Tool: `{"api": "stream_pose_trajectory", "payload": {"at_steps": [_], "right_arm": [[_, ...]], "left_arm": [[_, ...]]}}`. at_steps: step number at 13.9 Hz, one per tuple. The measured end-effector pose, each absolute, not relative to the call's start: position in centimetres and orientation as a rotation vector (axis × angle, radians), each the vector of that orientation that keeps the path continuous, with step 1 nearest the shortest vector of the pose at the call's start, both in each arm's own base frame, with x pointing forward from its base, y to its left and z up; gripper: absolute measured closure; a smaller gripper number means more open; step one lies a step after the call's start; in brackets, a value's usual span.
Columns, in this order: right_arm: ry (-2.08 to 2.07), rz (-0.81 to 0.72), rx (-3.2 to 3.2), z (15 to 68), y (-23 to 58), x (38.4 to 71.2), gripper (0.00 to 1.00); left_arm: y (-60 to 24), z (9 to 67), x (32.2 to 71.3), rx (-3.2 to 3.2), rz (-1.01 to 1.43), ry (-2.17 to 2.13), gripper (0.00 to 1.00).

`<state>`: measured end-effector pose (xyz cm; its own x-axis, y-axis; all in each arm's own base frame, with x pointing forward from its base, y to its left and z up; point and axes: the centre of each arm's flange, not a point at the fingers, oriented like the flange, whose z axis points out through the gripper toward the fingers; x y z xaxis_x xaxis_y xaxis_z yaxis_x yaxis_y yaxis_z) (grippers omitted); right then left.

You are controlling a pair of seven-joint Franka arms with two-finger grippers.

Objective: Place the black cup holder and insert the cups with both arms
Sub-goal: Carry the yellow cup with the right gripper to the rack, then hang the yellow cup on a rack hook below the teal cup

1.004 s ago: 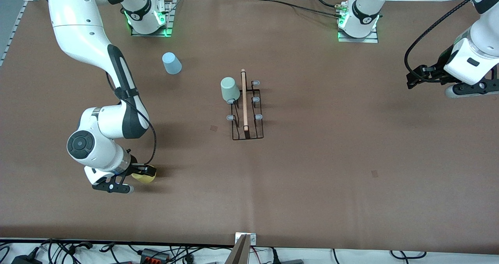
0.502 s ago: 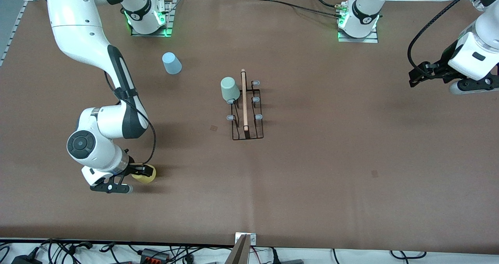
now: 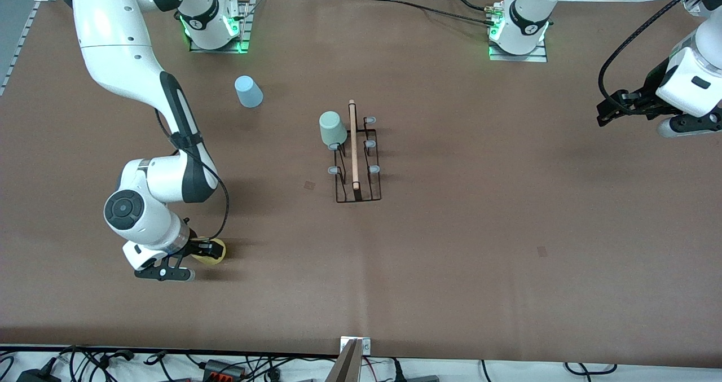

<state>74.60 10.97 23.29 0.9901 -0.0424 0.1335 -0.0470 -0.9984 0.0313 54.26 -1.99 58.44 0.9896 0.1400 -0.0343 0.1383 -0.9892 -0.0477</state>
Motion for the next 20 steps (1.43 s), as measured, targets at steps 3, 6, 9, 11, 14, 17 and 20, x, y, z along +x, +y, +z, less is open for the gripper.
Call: {"api": "stream_pose_trajectory", "payload": {"at_steps": [3,6,9,11,14,17,20], "right_arm": [[-0.014,0.197,3.099,23.6,11.2,74.6,0.37],[0.067,0.067,3.093,24.6,11.2,74.1,0.37],[0.139,-0.034,3.098,30.5,13.0,73.2,0.37],[0.215,-0.039,3.106,35.6,17.1,71.5,0.37],[0.255,-0.024,3.114,39.7,25.4,68.0,0.37],[0.243,-0.095,3.094,39.1,34.0,63.4,0.37],[0.183,-0.100,3.086,38.7,39.9,59.7,0.37]], "left_arm": [[-2.0,58.4,54.3,-3.088,0.059,-0.216,0.00],[-2.0,58.4,54.2,-3.088,0.060,-0.216,0.00],[-2.0,58.4,54.2,-3.088,0.061,-0.216,0.00],[-2.0,58.4,54.2,-3.088,0.061,-0.216,0.00],[-2.0,58.4,54.2,-3.088,0.061,-0.216,0.00],[-2.0,58.4,54.2,-3.088,0.063,-0.215,0.00],[-2.0,58.4,54.2,-3.088,0.066,-0.215,0.00]]}}
